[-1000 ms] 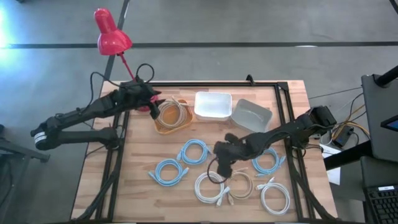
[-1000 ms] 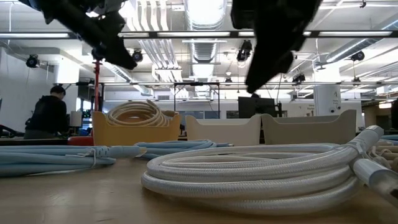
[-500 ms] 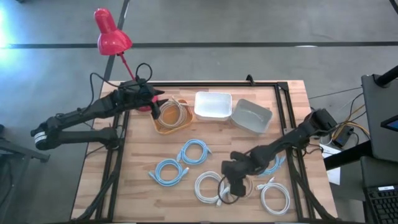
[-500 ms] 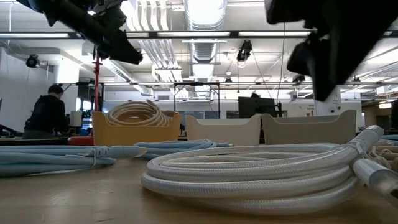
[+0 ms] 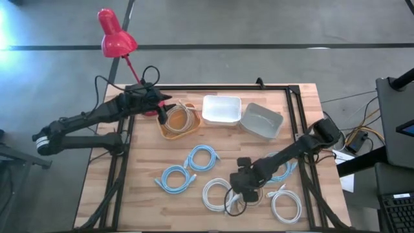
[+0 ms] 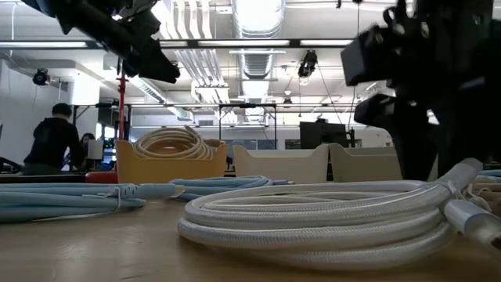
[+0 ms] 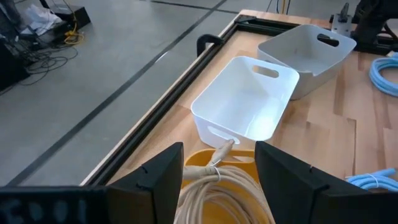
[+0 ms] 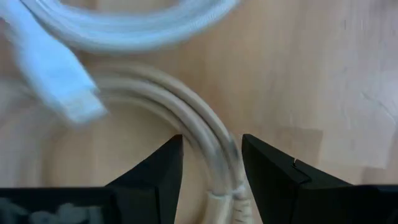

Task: Pick & Place USB Port
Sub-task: Put the brown usb cable into the yellow bin

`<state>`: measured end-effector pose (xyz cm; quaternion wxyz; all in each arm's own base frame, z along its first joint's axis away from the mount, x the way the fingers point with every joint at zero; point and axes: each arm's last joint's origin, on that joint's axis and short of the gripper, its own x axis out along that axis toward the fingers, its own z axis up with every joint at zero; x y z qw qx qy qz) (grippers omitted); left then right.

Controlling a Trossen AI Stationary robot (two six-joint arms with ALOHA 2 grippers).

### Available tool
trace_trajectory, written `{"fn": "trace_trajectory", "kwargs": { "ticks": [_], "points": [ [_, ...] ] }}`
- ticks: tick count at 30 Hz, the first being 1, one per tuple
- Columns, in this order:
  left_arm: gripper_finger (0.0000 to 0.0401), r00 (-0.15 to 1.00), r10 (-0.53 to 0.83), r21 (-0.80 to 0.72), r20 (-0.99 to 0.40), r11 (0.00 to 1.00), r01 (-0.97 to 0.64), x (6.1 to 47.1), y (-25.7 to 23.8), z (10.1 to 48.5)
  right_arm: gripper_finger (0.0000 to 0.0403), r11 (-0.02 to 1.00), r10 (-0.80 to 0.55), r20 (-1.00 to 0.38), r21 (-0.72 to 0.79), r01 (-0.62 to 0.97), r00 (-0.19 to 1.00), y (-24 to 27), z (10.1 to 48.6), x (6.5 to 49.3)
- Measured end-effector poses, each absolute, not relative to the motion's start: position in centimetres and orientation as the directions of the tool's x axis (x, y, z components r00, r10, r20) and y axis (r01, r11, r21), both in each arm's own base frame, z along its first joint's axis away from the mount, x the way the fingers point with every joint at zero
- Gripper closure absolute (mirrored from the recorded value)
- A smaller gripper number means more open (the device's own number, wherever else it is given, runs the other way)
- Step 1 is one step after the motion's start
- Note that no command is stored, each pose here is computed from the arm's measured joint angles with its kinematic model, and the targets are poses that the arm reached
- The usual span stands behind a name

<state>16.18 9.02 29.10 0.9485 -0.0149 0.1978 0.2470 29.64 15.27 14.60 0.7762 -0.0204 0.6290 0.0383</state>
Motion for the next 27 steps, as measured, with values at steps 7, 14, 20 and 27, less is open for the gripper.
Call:
{"fn": "trace_trajectory", "kwargs": {
  "ticks": [7,14,20,27],
  "points": [
    [0.0197,0.793,0.452,0.054,-0.408,0.879,-0.473,16.6,9.2,28.7,0.0243,0.985,-0.067,-0.977,-0.097,-0.145,0.203,15.2,13.0,29.9],
    [0.0197,0.782,0.437,0.039,-0.444,0.881,-0.471,17.2,9.5,28.0,0.0292,0.984,-0.058,-0.985,-0.084,-0.157,0.165,15.3,12.2,30.0],
    [0.0197,0.775,0.401,0.007,-0.487,0.89,-0.456,18.0,9.8,27.1,0.0348,0.991,-0.04,-0.978,-0.065,-0.12,0.205,15.1,13.9,29.8],
    [0.0197,0.844,0.242,-0.143,-0.478,0.927,-0.347,19.1,9.5,26.7,0.0343,0.982,-0.161,-0.968,-0.176,-0.063,0.191,14.2,16.7,28.8]
  ]
}}
